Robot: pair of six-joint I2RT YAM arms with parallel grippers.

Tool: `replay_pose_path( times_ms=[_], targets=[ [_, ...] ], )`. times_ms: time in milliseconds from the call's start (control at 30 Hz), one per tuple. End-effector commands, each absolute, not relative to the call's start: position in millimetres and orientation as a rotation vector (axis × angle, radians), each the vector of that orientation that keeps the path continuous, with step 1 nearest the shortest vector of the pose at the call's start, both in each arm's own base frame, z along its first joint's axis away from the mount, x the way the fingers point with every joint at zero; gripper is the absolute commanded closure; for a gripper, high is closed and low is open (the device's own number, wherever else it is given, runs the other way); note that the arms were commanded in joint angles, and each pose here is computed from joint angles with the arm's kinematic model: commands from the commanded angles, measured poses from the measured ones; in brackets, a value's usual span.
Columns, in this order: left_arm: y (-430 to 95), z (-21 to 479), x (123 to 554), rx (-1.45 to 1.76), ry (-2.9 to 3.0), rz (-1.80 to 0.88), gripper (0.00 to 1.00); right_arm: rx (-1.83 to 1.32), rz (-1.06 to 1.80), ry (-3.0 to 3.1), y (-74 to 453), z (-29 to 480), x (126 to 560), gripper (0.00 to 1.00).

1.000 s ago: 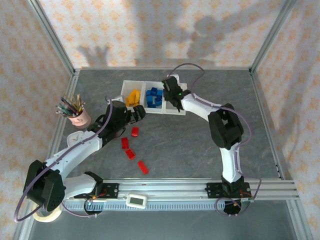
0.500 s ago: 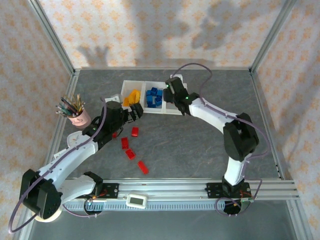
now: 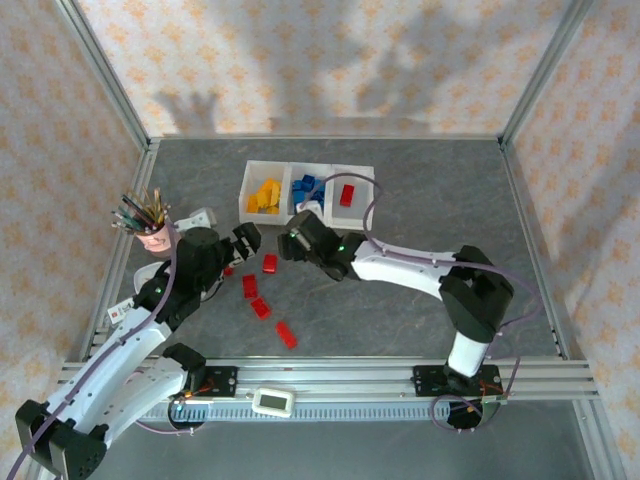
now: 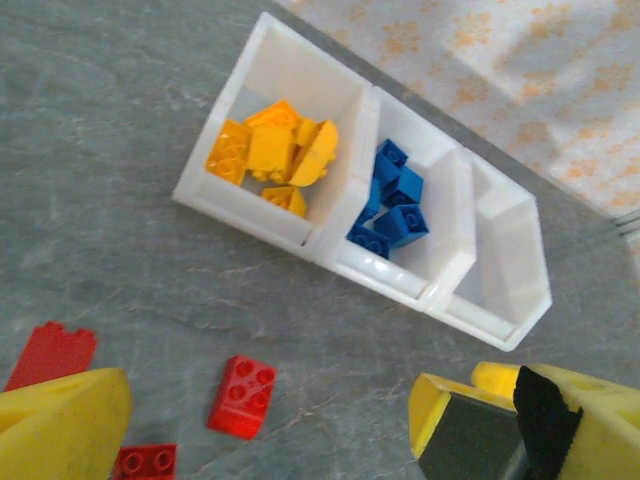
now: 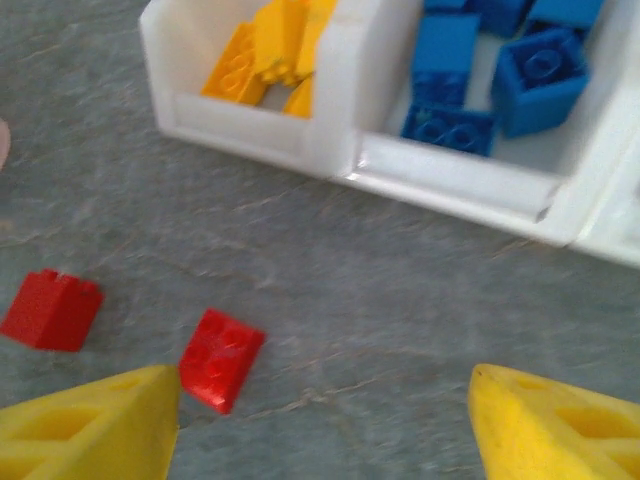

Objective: Sort the legos into containers by color
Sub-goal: Place the lego in the container, then pick up the lego from the center of the table.

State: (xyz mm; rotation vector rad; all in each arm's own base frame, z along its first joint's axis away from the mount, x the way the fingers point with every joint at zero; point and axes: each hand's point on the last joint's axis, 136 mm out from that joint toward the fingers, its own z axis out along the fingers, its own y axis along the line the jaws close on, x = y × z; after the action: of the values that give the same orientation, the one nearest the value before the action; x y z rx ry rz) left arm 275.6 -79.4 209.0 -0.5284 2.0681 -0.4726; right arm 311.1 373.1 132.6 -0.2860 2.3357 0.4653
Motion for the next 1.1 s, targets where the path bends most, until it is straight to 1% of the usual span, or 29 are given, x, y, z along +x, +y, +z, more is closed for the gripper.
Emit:
replay_pose_path(
  times_ms=[0,233,533,600,833,967,1067],
  targets=[
    [-61,196,262,-0.61,2.087,-0.396,0.01,-0.234,0.49,2.353,395,116,307,0.2],
    [-46,198,250,-0.667,2.061,-0.352,0.01,-0.275,0.494,2.395,431,87,305,0.14],
    [-36,201,245,-0.698,2.036,-0.317,0.01,-0.268,0.313,2.42,444,48,329,0.15],
    [-36,200,245,-0.697,2.036,-0.316,0.01,-0.286,0.282,2.43,445,41,330,0.17],
    [-37,201,248,-0.685,2.043,-0.314,0.01,-0.308,0.16,2.444,426,33,328,0.28],
    [-40,200,249,-0.678,2.05,-0.324,0.01,-0.308,0.106,2.445,410,33,324,0.37],
    [-42,198,250,-0.679,2.053,-0.331,0.01,-0.319,0.106,2.452,408,33,321,0.44]
  ],
)
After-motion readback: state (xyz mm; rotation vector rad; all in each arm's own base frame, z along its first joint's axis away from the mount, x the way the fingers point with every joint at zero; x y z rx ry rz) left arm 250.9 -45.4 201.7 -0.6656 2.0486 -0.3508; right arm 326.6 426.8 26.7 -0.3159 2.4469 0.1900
